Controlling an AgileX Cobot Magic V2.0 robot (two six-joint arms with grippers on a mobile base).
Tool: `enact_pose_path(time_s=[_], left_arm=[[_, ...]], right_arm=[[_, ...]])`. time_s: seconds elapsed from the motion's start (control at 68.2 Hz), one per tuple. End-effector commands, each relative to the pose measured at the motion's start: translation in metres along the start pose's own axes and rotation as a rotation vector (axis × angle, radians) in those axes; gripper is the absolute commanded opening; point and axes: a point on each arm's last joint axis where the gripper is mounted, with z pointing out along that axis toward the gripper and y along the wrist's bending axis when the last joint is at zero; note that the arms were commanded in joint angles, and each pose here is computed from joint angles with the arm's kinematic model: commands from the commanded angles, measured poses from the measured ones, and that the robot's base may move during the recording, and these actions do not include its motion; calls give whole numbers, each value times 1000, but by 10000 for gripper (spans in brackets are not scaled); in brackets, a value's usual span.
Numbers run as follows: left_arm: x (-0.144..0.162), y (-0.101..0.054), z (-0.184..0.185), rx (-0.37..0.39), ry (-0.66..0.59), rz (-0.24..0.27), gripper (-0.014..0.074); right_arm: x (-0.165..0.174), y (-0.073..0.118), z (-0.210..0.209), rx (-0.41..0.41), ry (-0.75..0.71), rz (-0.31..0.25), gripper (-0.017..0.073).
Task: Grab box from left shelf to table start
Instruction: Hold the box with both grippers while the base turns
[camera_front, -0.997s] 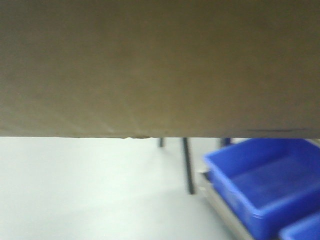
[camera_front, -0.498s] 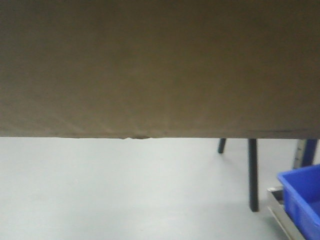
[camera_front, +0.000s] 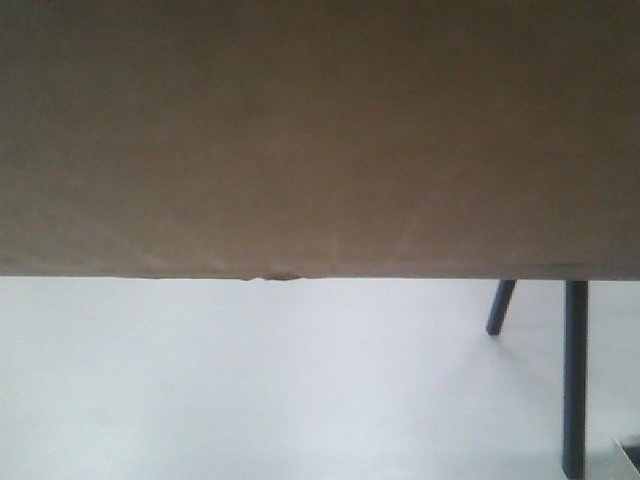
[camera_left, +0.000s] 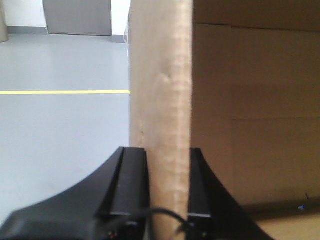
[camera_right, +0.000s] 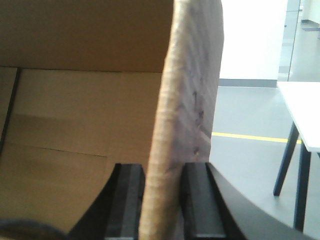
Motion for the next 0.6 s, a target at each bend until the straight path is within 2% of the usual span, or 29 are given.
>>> enact_pose_path(time_s=[0.0, 0.586], left_arm=[[-24, -3, -5, 41, -199, -33, -92], [-24, -3, -5, 41, -199, -33, -92]], right_arm=[[-22, -2, -1, 32, -171, -21, 57], [-22, -2, -1, 32, -171, -21, 57]])
